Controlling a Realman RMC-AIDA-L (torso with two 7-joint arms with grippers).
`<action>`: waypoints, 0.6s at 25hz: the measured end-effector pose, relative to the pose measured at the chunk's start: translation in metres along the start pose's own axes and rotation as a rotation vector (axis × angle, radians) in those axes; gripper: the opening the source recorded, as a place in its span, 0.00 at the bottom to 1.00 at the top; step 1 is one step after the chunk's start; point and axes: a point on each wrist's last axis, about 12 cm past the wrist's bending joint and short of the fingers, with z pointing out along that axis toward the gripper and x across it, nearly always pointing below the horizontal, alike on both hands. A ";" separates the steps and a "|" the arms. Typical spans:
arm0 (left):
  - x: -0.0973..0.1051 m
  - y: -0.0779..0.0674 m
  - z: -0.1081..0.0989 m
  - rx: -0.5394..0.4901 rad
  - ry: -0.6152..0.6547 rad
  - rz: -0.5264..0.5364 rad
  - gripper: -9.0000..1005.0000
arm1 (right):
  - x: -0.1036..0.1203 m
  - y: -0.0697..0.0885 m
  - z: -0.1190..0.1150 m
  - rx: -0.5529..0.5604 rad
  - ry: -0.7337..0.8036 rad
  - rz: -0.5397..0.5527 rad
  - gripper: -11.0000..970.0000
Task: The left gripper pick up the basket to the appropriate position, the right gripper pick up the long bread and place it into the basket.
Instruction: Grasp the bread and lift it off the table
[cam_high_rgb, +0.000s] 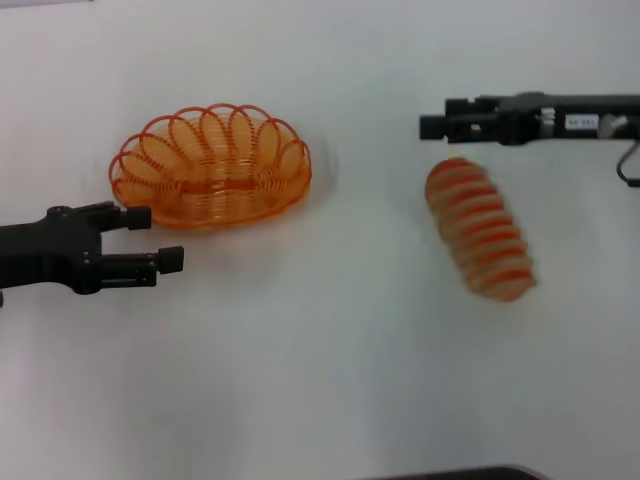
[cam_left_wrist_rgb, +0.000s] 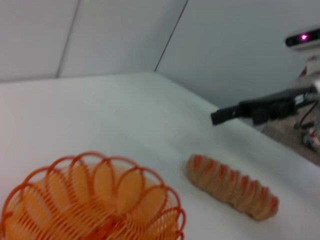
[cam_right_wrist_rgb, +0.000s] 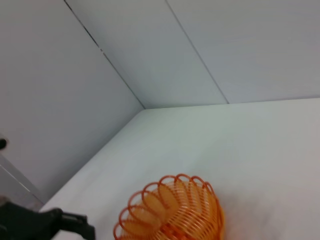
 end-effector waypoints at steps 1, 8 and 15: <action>0.001 0.001 0.001 -0.004 0.011 -0.007 0.90 | -0.004 0.001 0.003 -0.008 0.013 0.012 0.94; 0.002 0.003 0.004 -0.002 0.022 -0.030 0.90 | -0.042 0.011 0.019 0.000 0.179 0.139 0.94; 0.003 0.004 0.003 -0.010 0.031 -0.045 0.90 | -0.079 0.022 0.011 0.091 0.279 0.286 0.93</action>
